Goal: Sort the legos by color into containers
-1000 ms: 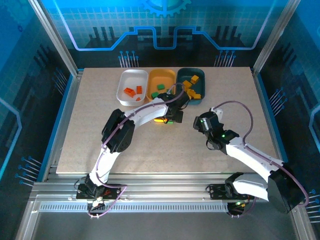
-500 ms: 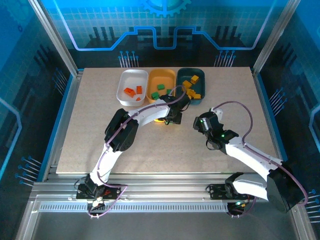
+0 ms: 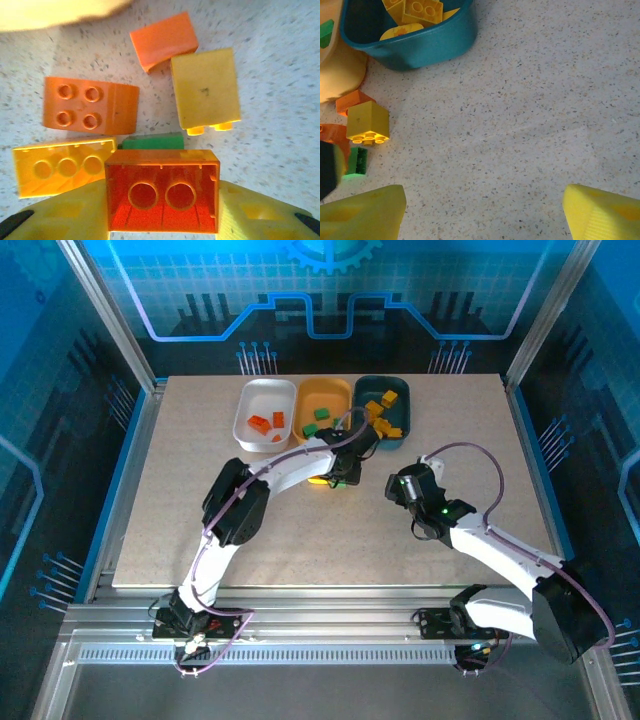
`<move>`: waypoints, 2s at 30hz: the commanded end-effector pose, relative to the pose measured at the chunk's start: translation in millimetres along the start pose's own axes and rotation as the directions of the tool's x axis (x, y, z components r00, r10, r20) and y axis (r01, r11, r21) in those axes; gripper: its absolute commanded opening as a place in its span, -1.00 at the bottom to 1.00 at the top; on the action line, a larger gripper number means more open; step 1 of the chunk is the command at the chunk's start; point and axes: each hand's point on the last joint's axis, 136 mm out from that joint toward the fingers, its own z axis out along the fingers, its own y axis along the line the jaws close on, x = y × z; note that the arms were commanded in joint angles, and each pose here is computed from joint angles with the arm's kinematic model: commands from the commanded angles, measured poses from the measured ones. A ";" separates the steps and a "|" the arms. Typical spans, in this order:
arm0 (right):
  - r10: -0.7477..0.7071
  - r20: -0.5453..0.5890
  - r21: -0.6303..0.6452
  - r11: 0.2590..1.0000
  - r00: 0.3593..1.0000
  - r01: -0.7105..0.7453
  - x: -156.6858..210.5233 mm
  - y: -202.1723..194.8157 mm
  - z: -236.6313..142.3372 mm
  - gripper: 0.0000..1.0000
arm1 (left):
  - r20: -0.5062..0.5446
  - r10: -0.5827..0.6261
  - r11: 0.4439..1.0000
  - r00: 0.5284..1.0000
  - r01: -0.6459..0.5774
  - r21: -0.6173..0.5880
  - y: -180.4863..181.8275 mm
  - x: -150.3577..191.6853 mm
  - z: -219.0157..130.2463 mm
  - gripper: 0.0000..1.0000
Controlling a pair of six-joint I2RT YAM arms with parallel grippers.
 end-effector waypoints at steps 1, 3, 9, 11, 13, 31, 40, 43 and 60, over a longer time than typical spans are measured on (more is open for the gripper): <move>0.025 0.005 0.001 1.000 1.000 -0.025 -1.1 -1.3 3.8 0.66 | 0.117 -0.004 0.998 0.993 -0.003 0.063 9.7 -34.7 -60.3 -0.08; 0.025 0.005 -0.001 1.000 1.000 -0.025 -1.3 -0.9 3.8 0.66 | 0.138 -0.036 0.998 0.990 0.029 0.055 31.7 -48.6 -70.1 -0.09; 0.025 0.003 -0.007 1.000 1.000 -0.025 -1.5 -0.1 3.6 0.66 | 0.084 -0.302 0.952 0.950 0.296 0.075 136.5 -83.9 -51.7 -0.09; 0.026 0.007 -0.010 1.000 1.000 -0.026 -3.0 0.0 2.6 0.66 | 0.052 -0.376 0.925 0.925 0.371 0.082 166.3 -92.3 -38.9 -0.09; 0.025 0.007 -0.010 1.000 1.000 -0.025 -2.7 -0.3 2.4 0.66 | 0.022 -0.418 0.905 0.908 0.414 0.096 183.4 -100.1 -29.7 -0.08; 0.006 0.011 -0.037 0.999 1.000 -0.006 -5.7 3.8 0.4 0.67 | -0.013 -0.473 0.870 0.881 0.470 0.149 210.3 -141.0 -41.3 0.63; -0.175 -0.142 -0.177 0.973 0.974 0.149 17.2 50.9 26.5 0.68 | 0.029 -0.680 0.628 0.732 0.563 0.537 169.9 -100.8 -145.1 0.98; -0.246 -0.195 -0.212 0.956 0.949 0.204 29.5 73.8 35.2 0.69 | -0.044 -0.721 0.545 0.691 0.605 0.580 164.2 -73.2 -148.7 0.98; -0.368 -0.312 -0.109 0.930 0.876 0.352 32.5 125.6 113.8 0.29 | -0.344 -0.658 0.385 0.670 0.692 0.611 134.0 -29.8 -102.7 0.98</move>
